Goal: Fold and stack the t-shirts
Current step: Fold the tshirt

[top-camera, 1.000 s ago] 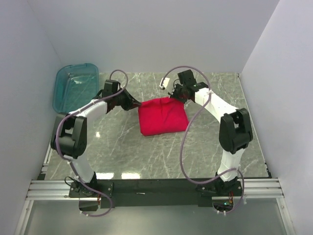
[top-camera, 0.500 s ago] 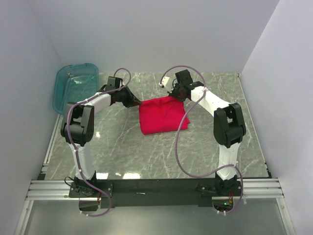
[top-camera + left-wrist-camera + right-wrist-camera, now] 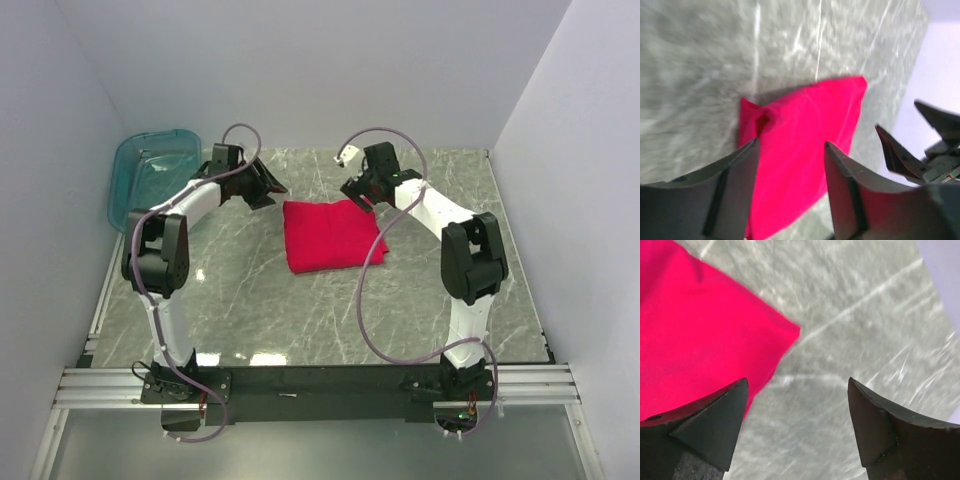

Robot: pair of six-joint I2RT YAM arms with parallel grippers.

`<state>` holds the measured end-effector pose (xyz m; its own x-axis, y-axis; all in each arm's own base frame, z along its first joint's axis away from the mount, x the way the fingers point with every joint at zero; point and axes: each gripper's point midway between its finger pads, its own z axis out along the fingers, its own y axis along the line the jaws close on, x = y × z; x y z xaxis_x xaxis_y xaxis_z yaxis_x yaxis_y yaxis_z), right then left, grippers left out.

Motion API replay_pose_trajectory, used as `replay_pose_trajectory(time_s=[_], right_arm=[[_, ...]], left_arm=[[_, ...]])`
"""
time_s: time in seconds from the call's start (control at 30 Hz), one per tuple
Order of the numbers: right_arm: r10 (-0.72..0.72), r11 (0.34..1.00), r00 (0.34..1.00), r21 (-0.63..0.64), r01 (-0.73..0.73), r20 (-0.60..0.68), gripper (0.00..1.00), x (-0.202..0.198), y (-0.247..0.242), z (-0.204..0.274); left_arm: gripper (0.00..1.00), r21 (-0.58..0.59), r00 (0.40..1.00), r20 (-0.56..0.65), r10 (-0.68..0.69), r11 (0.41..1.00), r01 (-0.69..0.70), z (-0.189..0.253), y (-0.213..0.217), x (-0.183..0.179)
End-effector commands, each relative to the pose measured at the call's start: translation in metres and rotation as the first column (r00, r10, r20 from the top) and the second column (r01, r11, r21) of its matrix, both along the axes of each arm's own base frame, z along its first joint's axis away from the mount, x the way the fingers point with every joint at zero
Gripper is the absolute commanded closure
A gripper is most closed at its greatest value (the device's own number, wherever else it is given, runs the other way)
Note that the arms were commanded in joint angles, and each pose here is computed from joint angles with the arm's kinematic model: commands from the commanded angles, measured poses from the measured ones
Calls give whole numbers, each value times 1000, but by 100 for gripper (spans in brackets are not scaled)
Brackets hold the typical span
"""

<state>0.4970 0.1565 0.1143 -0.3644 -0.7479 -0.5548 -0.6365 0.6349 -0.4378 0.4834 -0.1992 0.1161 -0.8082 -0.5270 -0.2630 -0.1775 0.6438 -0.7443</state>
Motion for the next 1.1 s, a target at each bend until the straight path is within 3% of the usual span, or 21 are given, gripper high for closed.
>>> replay_pose_trajectory(time_s=[0.0,0.07,0.1,0.13,0.17,0.2,0.23,0.27,0.3,0.33,0.4,0.43,0.63,0.87,1.07], right_arm=[[-101,985,993,146,92,60,14,-5,-15,46],[97,947,994,311,-76,-53,21,-35,19,48],[183,927,967,359,-111,-174,25,-63,21,35],[396,824,892,513,-241,-217,31,-95,51,37],[458,787,850,563,-251,-261,39,-112,58,33],[505,749,803,622,-226,-316,61,-131,67,32],[527,724,753,673,-155,-394,71,-143,76,18],[601,648,690,752,-124,-404,80,-157,89,25],[616,632,640,773,-55,-458,86,-162,97,15],[625,614,606,789,8,-492,86,-167,104,14],[632,583,591,810,64,-502,84,-162,115,7],[581,600,583,783,166,-568,83,-160,118,3],[460,643,564,695,322,-686,82,-154,111,-42],[244,692,533,530,489,-810,86,-152,62,-95],[201,691,531,504,519,-823,85,-157,49,-97]], left_arm=[[38,92,959,273,71,991,-99,82,32,7],[34,97,945,323,55,991,-91,101,35,-6],[34,70,954,301,3,997,-25,92,26,-21],[38,41,944,329,-34,999,22,96,19,-26],[41,6,937,343,-68,998,70,97,11,-33],[45,-35,944,310,-115,991,132,80,1,-51],[56,-117,917,360,-170,967,226,91,-17,-59],[63,-155,915,350,-200,951,267,87,-26,-67],[72,-183,923,303,-236,936,300,68,-41,-73],[85,-209,917,291,-273,917,340,65,-53,-77],[93,-220,909,251,-333,895,389,48,-81,-74],[96,-223,907,239,-347,889,399,44,-89,-72],[96,-255,941,156,-301,908,332,2,-101,-36],[95,-271,967,86,-241,928,256,-30,-90,-13],[94,-270,986,27,-167,948,168,-49,-72,3]])
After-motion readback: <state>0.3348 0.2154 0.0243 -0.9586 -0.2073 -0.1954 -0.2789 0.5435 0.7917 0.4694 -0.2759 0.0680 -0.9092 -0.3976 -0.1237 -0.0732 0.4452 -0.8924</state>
